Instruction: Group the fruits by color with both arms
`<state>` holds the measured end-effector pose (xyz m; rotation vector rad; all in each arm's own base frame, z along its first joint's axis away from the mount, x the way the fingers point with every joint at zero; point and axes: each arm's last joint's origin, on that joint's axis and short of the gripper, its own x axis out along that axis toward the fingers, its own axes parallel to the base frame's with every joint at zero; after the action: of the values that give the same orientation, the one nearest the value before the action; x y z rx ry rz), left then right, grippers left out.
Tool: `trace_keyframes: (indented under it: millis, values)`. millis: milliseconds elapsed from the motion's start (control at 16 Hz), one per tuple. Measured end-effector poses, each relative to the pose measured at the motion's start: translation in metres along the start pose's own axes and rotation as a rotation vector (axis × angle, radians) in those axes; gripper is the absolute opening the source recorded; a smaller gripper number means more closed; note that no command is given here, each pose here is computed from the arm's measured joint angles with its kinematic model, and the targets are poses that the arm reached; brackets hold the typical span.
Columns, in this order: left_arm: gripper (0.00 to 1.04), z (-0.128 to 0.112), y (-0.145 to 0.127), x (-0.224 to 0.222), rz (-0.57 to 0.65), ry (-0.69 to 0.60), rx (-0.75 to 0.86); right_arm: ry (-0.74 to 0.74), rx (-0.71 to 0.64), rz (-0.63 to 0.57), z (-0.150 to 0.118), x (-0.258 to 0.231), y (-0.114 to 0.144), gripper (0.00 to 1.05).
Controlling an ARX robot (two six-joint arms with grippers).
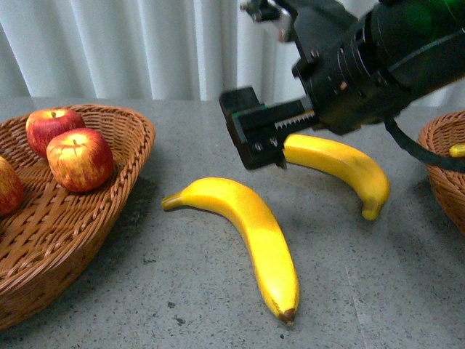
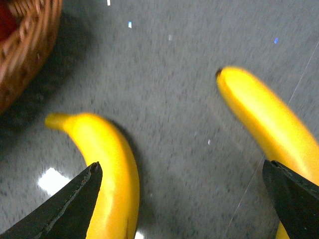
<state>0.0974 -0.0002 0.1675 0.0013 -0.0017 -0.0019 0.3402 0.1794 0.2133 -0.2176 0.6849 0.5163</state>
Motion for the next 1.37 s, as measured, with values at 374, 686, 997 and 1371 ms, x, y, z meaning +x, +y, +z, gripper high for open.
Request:
trace_keyframes:
  millis: [374,686,997,1371]
  values:
    - [0.98,0.000,0.000,0.000,0.000,0.000,0.000,0.099,-0.049,0.088,-0.028,-0.015,0.022,0.98]
    - [0.98,0.000,0.000,0.000,0.000,0.000,0.000,0.112,-0.082,0.082,-0.034,-0.005,0.034,0.98]
    - [0.98,0.000,0.000,0.000,0.000,0.000,0.000,0.150,-0.108,0.080,-0.044,0.010,0.045,0.98]
    - [0.98,0.000,0.000,0.000,0.000,0.000,0.000,0.171,-0.134,0.085,-0.052,0.018,0.053,0.88]
